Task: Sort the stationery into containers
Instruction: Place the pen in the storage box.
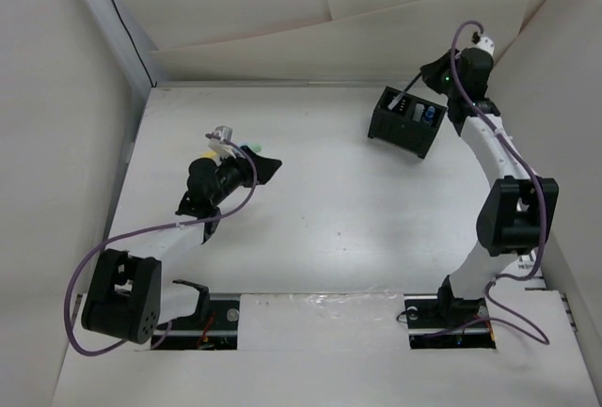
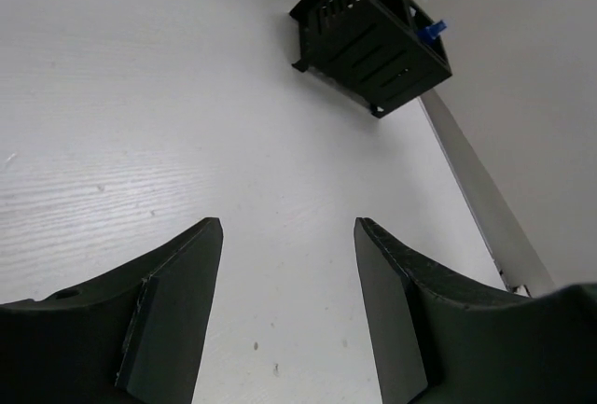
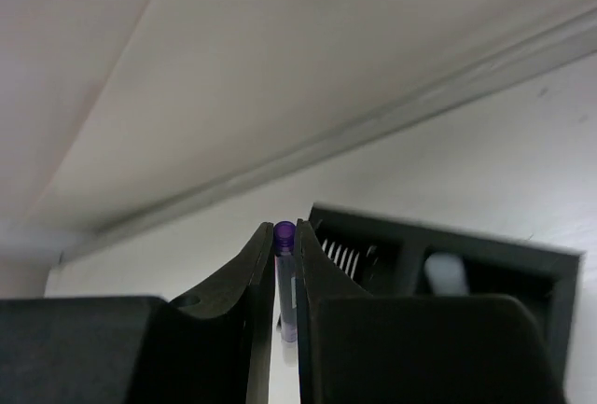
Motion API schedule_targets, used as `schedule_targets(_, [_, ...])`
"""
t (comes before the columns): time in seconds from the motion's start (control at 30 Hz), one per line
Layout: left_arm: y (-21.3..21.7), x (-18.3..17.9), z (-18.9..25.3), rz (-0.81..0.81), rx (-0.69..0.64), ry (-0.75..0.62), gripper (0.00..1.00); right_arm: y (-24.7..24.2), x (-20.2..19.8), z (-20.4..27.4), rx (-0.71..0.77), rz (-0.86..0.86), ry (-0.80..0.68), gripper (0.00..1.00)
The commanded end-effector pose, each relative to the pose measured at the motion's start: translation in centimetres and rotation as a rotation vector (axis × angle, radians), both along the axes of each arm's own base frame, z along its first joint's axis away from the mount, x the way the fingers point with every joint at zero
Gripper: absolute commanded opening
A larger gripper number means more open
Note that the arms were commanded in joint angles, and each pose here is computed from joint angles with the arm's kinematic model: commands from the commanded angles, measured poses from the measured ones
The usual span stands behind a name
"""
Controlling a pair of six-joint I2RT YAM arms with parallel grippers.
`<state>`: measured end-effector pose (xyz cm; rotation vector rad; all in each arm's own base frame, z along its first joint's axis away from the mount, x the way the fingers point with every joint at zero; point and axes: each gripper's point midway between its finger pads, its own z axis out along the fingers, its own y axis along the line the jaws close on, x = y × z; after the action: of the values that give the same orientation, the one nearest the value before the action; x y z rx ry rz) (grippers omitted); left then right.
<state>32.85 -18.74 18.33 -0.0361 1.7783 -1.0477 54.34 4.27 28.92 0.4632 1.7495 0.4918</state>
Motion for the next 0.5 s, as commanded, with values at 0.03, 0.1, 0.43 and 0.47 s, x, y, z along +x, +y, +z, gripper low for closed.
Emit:
schedule_targets(0.03, [0.9, 1.6, -0.4, 0.078, 0.033, 0.027, 0.54, -4.6, 3.4, 3.3, -0.062, -0.177, -0.083, 0.00])
schedule_targets(0.1, [1.6, 1.9, -0.9, 0.116, 0.042, 0.045, 0.54, -5.4, 5.0, 2.9, -0.093, -0.190, -0.081, 0.00])
schedule_targets(0.43, [5.5, 3.4, -4.0, 0.333, 0.093, 0.178, 0.54, -3.1, 5.9, -0.8, -0.211, -0.184, -0.002, 0.00])
schedule_targets(0.47, [5.9, 3.6, -3.9, 0.359, 0.093, 0.188, 0.54, -2.7, 5.7, -1.5, -0.224, -0.181, 0.010, 0.00])
